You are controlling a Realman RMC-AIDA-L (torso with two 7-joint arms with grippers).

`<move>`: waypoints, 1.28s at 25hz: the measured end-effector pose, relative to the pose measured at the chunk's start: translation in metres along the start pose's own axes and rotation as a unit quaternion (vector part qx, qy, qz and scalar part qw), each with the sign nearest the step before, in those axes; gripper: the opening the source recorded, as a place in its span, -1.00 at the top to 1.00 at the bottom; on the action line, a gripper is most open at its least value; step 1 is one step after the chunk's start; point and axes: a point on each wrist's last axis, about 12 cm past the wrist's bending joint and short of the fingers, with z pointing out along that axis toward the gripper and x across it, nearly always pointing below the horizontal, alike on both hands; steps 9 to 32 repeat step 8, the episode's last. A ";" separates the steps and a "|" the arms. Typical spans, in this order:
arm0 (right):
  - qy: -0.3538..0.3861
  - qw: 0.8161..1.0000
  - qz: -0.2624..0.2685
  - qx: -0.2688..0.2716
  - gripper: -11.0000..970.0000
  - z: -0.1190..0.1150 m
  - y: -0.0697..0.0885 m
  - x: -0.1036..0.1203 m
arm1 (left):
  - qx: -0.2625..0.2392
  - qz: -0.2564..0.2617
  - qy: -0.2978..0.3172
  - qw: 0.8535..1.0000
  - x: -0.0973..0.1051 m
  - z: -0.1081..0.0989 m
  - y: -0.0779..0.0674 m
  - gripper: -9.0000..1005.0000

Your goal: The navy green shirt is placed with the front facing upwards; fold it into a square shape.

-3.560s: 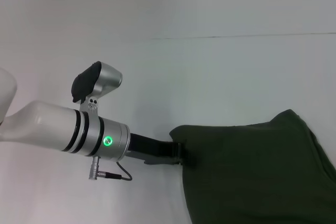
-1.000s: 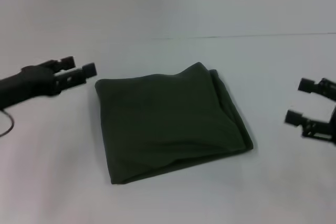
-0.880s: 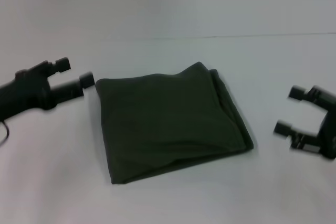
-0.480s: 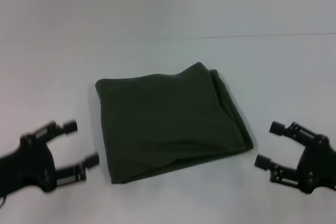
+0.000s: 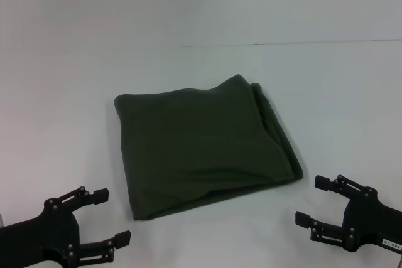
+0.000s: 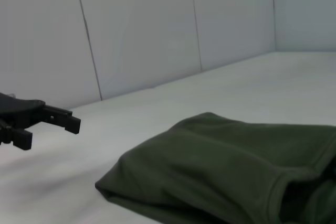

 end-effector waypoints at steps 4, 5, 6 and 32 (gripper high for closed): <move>0.002 1.000 0.000 0.002 -0.90 0.001 -0.001 0.000 | -0.005 0.000 0.006 1.000 0.001 0.001 0.002 -0.86; 0.002 1.000 0.001 0.001 -0.90 0.001 0.000 0.000 | -0.005 0.000 0.007 1.000 0.001 0.001 0.002 -0.86; 0.001 1.000 0.000 0.001 -0.90 0.002 -0.001 0.000 | -0.005 0.000 0.007 1.000 0.001 0.001 0.002 -0.86; 0.002 1.000 0.000 0.001 -0.90 0.002 -0.001 0.000 | -0.008 -0.001 0.009 1.000 0.002 0.000 0.002 -0.86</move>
